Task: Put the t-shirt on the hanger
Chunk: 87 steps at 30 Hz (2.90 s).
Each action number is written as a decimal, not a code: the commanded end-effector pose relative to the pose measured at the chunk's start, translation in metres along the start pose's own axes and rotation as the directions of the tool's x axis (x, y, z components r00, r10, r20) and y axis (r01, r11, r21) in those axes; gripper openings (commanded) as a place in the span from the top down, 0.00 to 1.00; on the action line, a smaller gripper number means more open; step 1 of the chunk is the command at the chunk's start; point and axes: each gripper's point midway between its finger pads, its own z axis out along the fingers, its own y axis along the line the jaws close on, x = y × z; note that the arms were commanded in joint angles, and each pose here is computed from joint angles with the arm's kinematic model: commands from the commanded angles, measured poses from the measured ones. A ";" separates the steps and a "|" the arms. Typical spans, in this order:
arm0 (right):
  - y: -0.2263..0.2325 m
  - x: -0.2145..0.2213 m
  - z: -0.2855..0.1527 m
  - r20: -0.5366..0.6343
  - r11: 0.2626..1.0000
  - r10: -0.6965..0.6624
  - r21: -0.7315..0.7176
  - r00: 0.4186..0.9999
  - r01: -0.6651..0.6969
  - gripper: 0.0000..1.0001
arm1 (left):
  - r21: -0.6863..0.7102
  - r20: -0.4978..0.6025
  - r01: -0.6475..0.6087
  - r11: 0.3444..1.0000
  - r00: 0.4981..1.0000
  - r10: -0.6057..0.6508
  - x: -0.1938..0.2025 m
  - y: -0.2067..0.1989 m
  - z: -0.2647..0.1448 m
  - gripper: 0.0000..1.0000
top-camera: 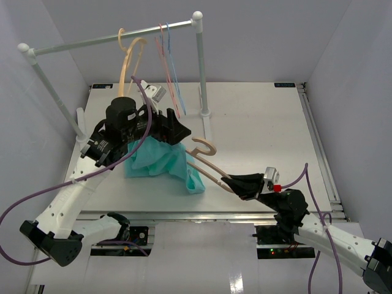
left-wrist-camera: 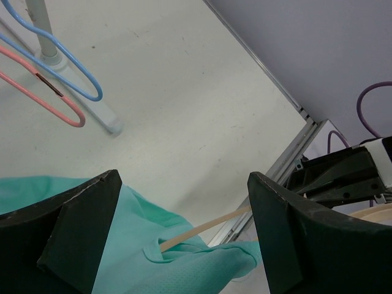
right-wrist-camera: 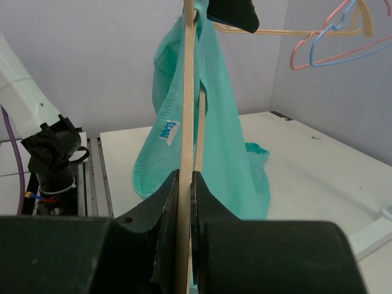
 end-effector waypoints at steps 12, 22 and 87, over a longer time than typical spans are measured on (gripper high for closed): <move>0.012 0.061 -0.040 -0.082 0.999 0.041 -0.019 0.996 -0.043 0.92 | 0.129 0.157 -0.061 0.990 0.987 0.040 -0.046 -0.047 -0.042 0.07; 0.006 0.062 -0.041 -0.083 0.999 0.036 0.011 0.996 -0.035 0.92 | 0.004 0.142 -0.252 0.968 0.958 0.249 -0.048 -0.038 -0.078 0.10; 0.026 0.039 -0.026 -0.062 0.992 0.009 -0.127 0.998 -0.017 0.92 | 0.525 0.045 -0.663 0.533 0.648 0.761 0.075 -0.073 -0.077 0.88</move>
